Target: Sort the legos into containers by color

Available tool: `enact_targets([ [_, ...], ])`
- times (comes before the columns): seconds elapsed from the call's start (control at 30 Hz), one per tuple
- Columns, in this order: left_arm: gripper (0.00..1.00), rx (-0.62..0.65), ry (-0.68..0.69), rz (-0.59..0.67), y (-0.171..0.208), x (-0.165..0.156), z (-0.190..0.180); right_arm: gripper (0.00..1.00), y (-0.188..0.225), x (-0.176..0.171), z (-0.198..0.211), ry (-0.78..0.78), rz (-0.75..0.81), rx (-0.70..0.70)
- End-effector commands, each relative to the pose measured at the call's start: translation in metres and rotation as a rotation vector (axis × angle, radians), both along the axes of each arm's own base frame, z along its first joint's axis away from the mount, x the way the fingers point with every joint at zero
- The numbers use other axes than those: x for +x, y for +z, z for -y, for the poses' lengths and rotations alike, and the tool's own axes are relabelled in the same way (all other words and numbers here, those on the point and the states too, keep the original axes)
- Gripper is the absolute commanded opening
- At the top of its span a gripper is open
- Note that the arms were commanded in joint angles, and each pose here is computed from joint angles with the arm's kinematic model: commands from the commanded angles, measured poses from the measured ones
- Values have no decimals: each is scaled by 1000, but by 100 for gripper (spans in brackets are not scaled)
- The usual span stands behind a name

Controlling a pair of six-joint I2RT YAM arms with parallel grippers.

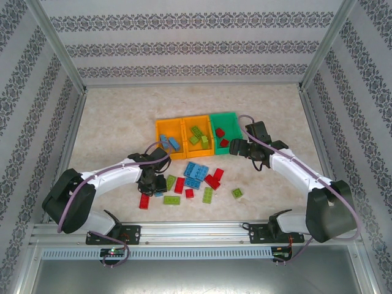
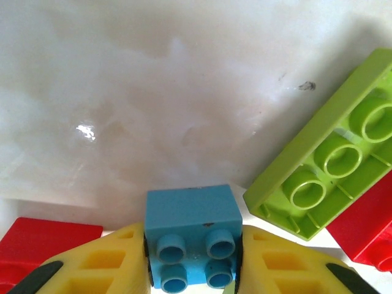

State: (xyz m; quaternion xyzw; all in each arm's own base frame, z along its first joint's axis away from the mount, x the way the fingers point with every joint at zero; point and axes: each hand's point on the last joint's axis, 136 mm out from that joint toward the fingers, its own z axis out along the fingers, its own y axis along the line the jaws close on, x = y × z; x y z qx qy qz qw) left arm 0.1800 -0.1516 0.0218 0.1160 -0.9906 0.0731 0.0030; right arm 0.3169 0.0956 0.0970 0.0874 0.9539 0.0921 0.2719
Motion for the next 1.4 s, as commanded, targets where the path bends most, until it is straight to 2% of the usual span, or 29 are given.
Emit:
enact_targets([
  [0.0,18,68,-4,6,-9,4,-15,93,0,-7,10,-11,-1,-33],
  [0.27,18,90,-9,33,9,8,-19,93,-3,-18,12,1,-12,-38],
  [0.57,17,93,-55,182,72,43,-14,91,-11,-36,13,-10,-28,1],
  [0.67,16,87,-75,228,86,69,-13,91,-14,-43,7,-2,-39,41],
  [0.83,11,65,-102,304,107,135,-11,91,-25,-68,1,21,-77,69],
  [1.03,13,21,-143,337,111,204,5,88,-41,-102,-5,24,-143,111],
  [1.27,17,3,-150,328,100,250,11,86,-52,-132,-13,20,-210,129],
  [1.37,24,6,-148,326,95,259,10,85,-53,-141,-21,43,-228,131],
])
